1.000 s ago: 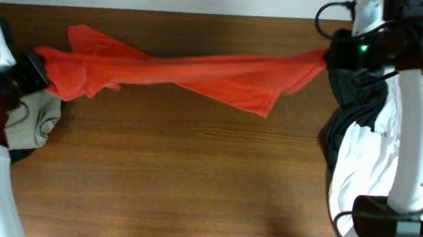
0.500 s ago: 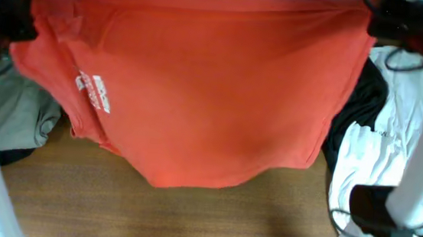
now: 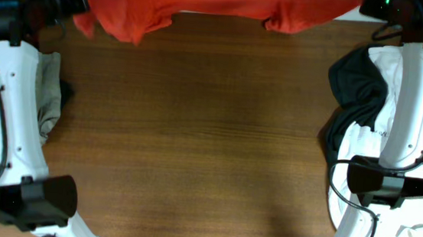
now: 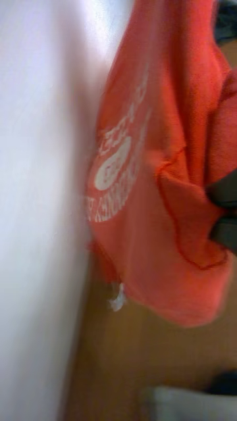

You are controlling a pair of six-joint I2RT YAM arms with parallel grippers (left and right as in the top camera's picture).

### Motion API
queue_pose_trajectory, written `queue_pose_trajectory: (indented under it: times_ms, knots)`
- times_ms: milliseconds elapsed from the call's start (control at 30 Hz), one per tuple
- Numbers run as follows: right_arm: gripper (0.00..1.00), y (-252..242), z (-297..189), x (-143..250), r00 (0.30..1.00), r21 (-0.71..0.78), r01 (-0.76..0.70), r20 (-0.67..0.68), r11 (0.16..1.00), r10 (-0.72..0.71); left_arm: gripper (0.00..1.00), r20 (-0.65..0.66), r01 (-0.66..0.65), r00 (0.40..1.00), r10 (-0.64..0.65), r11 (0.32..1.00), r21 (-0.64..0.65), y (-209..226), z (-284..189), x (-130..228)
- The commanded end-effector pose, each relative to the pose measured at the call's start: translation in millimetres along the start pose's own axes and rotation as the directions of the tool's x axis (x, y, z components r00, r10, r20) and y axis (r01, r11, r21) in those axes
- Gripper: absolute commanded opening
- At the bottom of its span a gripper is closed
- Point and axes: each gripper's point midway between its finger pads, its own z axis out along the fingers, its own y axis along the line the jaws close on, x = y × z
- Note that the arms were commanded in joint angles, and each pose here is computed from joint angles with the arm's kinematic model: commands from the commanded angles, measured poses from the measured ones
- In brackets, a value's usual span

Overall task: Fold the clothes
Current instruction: 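Lift the shirt with both grippers, shake it and lay it flat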

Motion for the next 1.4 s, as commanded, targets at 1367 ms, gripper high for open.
queue_pose_trajectory:
  times_ms: [1367]
  knots:
    - [0.05,-12,103,266,0.921,-0.040,-0.165,-0.364,0.986,0.139,0.00,-0.371,0.278,0.858,-0.355,0.929,-0.246,137,15,265]
